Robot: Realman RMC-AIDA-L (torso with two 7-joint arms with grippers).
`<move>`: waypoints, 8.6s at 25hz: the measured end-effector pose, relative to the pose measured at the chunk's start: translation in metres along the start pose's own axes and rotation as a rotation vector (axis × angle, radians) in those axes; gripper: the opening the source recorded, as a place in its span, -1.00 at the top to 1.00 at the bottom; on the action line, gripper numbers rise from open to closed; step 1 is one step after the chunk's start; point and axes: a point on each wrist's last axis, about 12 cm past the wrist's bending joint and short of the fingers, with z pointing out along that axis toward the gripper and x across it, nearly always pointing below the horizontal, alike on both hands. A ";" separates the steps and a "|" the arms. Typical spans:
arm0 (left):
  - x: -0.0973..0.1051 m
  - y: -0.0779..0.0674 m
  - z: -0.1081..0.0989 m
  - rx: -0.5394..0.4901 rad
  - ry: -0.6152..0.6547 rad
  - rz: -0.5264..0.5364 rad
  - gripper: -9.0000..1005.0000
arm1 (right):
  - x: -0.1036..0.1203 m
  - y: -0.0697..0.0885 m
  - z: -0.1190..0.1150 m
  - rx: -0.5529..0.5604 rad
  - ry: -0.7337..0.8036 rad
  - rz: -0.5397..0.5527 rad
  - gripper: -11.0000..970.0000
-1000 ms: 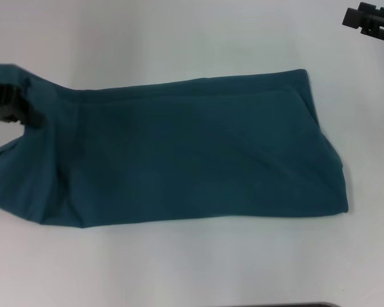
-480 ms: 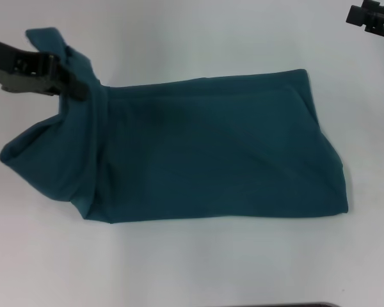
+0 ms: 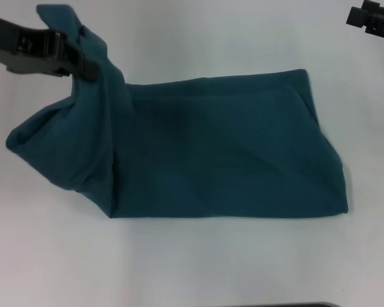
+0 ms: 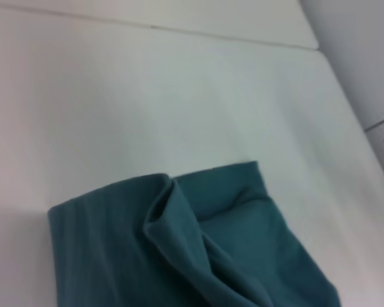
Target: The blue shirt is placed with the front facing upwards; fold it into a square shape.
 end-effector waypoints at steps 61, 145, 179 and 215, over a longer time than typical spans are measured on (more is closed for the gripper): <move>-0.047 -0.057 0.092 0.301 -0.063 0.209 0.91 | -0.003 0.002 0.009 -0.034 0.036 0.012 -0.42; 0.033 0.063 0.075 0.136 -0.407 0.134 -0.93 | 0.007 0.012 0.008 -0.109 0.268 0.134 -0.42; 0.082 0.078 0.074 0.267 -0.379 0.236 -0.93 | 0.078 0.025 -0.011 -0.079 0.492 0.551 -0.42; 0.078 0.078 0.074 0.267 -0.386 0.257 -0.92 | 0.101 0.022 0.009 0.028 0.472 0.612 -0.40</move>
